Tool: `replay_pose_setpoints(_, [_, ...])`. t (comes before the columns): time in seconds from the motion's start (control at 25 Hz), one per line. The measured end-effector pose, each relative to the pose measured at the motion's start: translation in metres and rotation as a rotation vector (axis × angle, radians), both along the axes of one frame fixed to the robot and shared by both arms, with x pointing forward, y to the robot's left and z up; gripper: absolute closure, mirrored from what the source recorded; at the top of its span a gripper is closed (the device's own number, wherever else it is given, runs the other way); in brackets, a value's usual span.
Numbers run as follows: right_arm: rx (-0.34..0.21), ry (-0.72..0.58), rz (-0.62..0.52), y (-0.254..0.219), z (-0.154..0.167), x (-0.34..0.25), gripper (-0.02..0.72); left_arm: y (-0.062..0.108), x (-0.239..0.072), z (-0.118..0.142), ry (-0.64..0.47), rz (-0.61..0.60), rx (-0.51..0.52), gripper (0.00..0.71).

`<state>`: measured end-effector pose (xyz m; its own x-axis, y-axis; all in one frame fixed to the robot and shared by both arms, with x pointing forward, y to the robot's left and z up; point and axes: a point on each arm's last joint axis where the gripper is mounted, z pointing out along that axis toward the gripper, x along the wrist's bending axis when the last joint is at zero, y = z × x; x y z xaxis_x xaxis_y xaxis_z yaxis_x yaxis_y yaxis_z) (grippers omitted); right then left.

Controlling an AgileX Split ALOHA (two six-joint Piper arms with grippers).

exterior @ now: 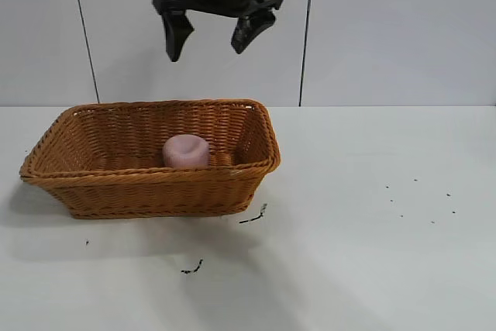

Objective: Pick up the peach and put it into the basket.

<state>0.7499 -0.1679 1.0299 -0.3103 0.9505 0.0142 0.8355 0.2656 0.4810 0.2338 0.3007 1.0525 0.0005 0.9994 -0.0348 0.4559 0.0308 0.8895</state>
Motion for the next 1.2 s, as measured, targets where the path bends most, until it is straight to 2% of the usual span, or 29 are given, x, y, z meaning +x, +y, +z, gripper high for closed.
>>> replay_pose_setpoints(0.24, [0.000,0.000,-0.184,-0.093,0.000,0.015,0.008,0.000,0.000,0.000,0.000,0.000,0.000,0.017])
replay_pose_setpoints(0.4, [0.002,0.001,-0.260,-0.129,0.000,0.017,0.008,0.000,0.000,0.000,0.000,0.000,0.000,0.017])
replay_pose_setpoints(0.56, [0.002,0.004,-0.274,-0.136,0.007,0.011,0.008,0.000,0.000,0.000,0.000,0.000,0.000,0.017])
replay_pose_setpoints(0.8, [-0.006,0.004,-0.277,-0.136,0.043,-0.018,0.008,0.000,0.000,0.000,0.000,0.000,0.000,0.017])
replay_pose_setpoints(0.96, [-0.007,0.018,-0.280,-0.135,0.075,-0.063,0.008,0.000,0.000,0.000,0.000,0.000,0.000,0.017])
replay_pose_setpoints(1.2, [-0.007,0.021,-0.281,-0.134,0.118,-0.168,0.008,0.000,0.000,0.000,0.000,0.000,0.000,0.017])
